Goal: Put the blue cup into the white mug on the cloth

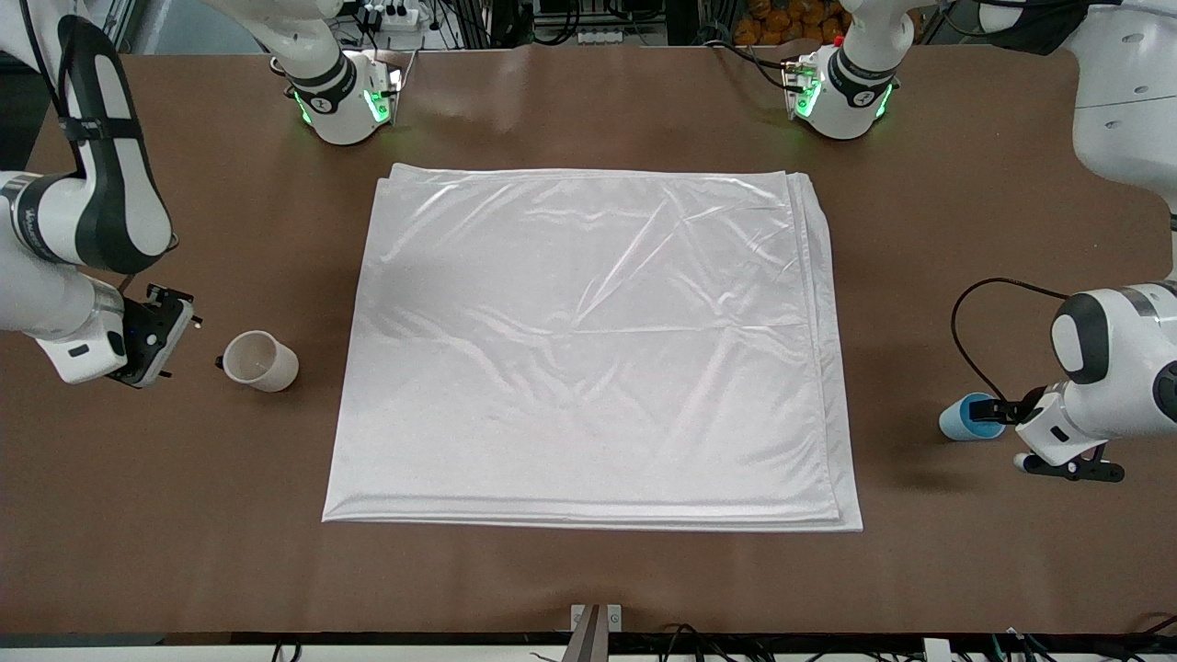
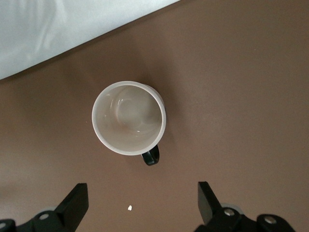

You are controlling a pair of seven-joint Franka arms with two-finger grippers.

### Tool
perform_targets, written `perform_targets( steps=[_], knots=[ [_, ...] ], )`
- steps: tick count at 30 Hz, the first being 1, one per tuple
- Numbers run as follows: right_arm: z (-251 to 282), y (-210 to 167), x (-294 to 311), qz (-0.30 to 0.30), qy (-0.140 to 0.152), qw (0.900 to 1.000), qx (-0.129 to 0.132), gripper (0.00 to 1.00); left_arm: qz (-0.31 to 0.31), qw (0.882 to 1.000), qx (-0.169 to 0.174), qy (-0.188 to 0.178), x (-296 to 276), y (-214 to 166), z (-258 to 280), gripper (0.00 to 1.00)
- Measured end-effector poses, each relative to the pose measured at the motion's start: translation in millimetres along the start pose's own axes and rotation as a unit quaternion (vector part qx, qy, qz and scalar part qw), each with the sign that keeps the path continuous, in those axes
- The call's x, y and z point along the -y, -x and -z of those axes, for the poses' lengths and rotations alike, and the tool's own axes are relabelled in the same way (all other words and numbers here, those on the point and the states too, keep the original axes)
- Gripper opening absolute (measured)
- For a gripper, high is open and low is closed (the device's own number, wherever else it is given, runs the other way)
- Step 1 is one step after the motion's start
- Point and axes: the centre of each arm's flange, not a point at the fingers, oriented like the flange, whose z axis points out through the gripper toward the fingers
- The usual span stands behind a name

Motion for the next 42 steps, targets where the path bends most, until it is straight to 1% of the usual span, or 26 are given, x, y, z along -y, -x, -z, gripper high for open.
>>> perform_targets(
  steps=[5, 10, 14, 17, 18, 20, 23, 24, 29, 31, 33, 34, 42],
  knots=[
    [-19, 3, -6, 0.03, 0.0, 1.0, 0.0, 1.0, -0.001, 1.0, 0.001, 0.001, -1, -1, -8, 1.0],
    [-38, 6, -7, 0.045, 0.015, 0.999, -0.003, 1.0, -0.001, 1.0, 0.0, 0.001, -1, -2, -12, 1.0],
    [-54, 6, -1, 0.061, 0.023, 0.998, -0.005, 1.0, -0.001, 1.0, 0.002, 0.002, -2, -2, -15, 0.97],
    [-64, 11, 4, 0.068, 0.022, 0.997, -0.005, 1.0, -0.001, 1.0, 0.003, 0.002, -2, -2, -17, 0.85],
    [-68, 15, 5, 0.069, 0.021, 0.997, -0.005, 1.0, -0.001, 1.0, 0.004, 0.002, -2, -2, -18, 0.82],
    [-74, 21, 8, 0.072, 0.02, 0.997, -0.005, 1.0, -0.002, 1.0, 0.006, 0.003, -2, -2, -21, 0.72],
    [-81, 27, 10, 0.082, 0.029, 0.996, -0.006, 1.0, -0.002, 1.0, 0.008, 0.003, -3, -2, -25, 0.58],
    [-84, 28, 11, 0.089, 0.032, 0.995, -0.006, 1.0, -0.002, 1.0, 0.009, 0.004, -3, -2, -26, 0.48],
    [-96, 28, 14, 0.111, 0.034, 0.993, -0.007, 1.0, -0.002, 1.0, 0.01, 0.004, -3, -2, -28, 0.25],
    [-100, 28, 14, 0.117, 0.033, 0.993, -0.006, 1.0, -0.002, 1.0, 0.01, 0.004, -3, -2, -28, 0.18],
    [-103, 27, 13, 0.126, 0.036, 0.991, -0.006, 1.0, -0.002, 1.0, 0.008, 0.004, -3, -3, -25, 0.09],
    [-103, 27, 12, 0.13, 0.038, 0.991, -0.006, 1.0, -0.003, 1.0, 0.007, 0.003, -3, -4, -24, 0.06],
    [-114, 23, 10, 0.16, 0.055, 0.986, -0.006, 1.0, -0.002, 1.0, 0.004, 0.003, -2, -5, -22, 0.06]
  ],
)
